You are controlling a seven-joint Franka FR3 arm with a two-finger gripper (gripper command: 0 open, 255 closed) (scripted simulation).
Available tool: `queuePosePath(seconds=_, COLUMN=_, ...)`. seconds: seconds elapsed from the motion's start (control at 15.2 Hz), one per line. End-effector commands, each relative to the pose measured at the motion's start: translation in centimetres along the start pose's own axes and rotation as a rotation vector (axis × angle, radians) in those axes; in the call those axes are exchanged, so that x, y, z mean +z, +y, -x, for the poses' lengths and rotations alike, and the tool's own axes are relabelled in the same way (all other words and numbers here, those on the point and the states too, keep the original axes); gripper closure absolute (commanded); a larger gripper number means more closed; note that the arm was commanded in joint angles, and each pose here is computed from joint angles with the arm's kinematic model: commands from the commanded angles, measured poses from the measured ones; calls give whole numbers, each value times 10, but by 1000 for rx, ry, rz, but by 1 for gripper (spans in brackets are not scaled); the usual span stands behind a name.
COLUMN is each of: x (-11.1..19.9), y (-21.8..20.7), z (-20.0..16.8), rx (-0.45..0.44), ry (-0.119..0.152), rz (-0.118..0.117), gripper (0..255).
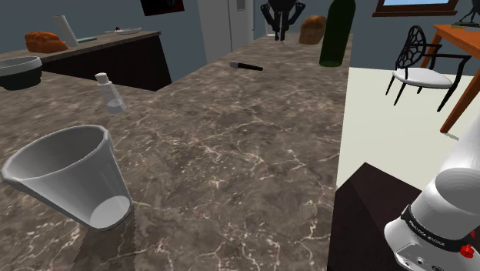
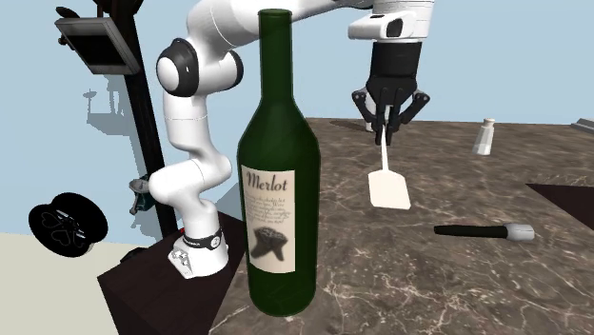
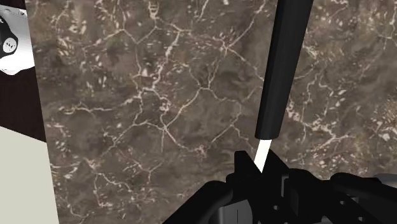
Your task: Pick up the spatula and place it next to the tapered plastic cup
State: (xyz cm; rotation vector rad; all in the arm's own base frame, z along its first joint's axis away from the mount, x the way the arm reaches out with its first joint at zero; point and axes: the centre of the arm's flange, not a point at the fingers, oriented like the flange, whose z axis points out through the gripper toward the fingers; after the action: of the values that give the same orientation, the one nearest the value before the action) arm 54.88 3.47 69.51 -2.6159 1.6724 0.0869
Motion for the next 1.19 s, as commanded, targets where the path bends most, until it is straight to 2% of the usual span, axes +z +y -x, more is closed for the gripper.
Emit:
queuePosePath(seconds=0.0, x=-11, y=0, z=1, rx=0, ry=0, rz=0, gripper=255)
queuePosePath(seconds=0.79, x=-69, y=0, z=5, rx=0, ry=0, rz=0, gripper=255)
queuePosePath(seconds=1.12, x=-65, y=20, z=67, rx=0, ry=0, rz=0, gripper=255)
